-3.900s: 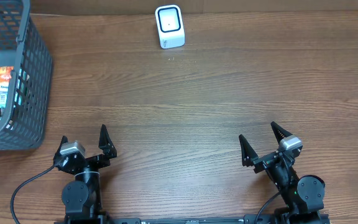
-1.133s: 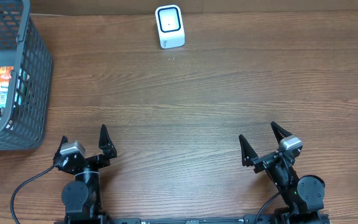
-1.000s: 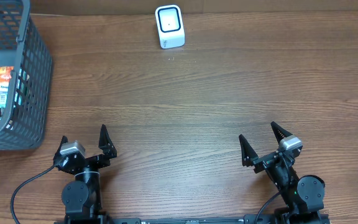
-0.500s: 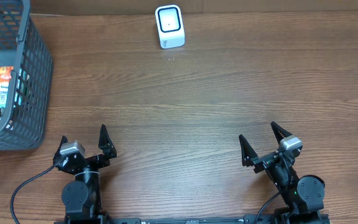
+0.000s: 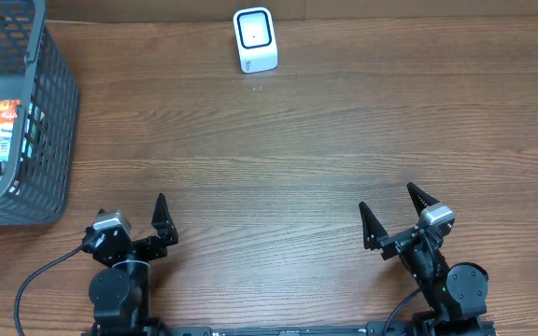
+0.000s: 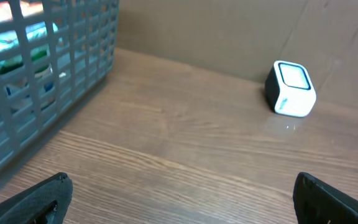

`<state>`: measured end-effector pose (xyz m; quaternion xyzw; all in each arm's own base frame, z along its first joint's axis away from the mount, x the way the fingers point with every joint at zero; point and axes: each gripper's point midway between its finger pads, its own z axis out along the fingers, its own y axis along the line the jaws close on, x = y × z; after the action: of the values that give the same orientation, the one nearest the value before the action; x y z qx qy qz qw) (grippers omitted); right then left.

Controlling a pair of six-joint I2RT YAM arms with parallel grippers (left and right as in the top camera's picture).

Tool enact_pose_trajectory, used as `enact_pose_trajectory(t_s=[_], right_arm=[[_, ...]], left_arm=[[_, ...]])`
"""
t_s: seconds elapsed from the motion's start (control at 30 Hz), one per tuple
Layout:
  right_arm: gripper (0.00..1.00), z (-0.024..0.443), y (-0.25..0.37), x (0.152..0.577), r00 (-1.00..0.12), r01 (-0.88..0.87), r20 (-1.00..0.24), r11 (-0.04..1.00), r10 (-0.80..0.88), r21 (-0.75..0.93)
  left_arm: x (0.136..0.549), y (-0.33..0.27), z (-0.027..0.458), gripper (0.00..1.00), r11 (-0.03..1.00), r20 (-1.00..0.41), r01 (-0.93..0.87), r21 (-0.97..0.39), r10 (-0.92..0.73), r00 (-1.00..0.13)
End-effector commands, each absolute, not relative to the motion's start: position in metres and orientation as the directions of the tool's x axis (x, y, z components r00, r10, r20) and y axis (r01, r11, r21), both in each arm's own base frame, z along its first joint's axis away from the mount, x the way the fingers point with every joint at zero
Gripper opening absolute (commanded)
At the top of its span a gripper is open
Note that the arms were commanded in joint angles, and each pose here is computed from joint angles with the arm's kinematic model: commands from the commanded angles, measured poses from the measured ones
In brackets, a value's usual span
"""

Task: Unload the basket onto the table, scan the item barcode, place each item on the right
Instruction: 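Reach the left gripper into the grey basket and grasp snack packs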

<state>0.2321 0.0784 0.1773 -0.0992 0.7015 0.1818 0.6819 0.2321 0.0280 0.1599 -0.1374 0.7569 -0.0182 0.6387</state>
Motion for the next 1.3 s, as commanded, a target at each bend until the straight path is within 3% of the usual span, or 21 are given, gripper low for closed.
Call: enact_pose_trajectory(t_s=[0.0,0.2,0.37,0.53,0.73,0.93,1.07,1.27], right_arm=[[1.00,0.176,0.078,0.232,-0.044,-0.385,-0.993,0.916,0.105,0.114],[1.00,0.176,0.078,0.232,-0.044,-0.385,-0.993,0.916,0.105,0.114],[1.00,0.176,0.078,0.232,-0.044,-0.385,-0.993,0.916,0.105,0.114],[1.00,0.176,0.078,0.232,-0.044,-0.385,-0.993,0.916,0.105,0.114],[1.00,0.176,0.078,0.232,-0.044,-0.385,-0.993,0.916,0.105,0.114],[1.00,0.176,0.078,0.232,-0.044,-0.385,-0.993,0.916,0.105,0.114],[1.00,0.176,0.078,0.232,-0.044,-0.385,-0.993,0.916,0.105,0.114],[1.00,0.176,0.078,0.232,-0.044,-0.385,-0.993,0.916,0.105,0.114]], left_arm=[[0.222,0.017,0.218,1.00,0.973,-0.976,-0.104,-0.208,-0.214,-0.051],[0.193,0.012,0.303,1.00,0.976,-0.977,-0.059,-0.211,-0.209,0.031],[0.183,0.005,0.362,1.00,0.988,-0.988,-0.031,-0.148,-0.149,-0.027],[0.196,-0.003,0.399,1.00,0.998,-0.967,0.009,-0.055,-0.051,-0.251],[0.224,-0.015,0.400,1.00,0.994,-0.807,0.078,-0.071,-0.011,-0.591],[0.277,-0.004,0.379,1.00,0.999,-0.703,0.026,-0.048,-0.015,-0.711],[0.311,0.014,0.370,1.00,0.999,-0.698,-0.042,0.021,-0.015,-0.716],[0.355,0.050,0.404,1.00,0.979,-0.828,-0.191,0.068,-0.051,-0.558]])
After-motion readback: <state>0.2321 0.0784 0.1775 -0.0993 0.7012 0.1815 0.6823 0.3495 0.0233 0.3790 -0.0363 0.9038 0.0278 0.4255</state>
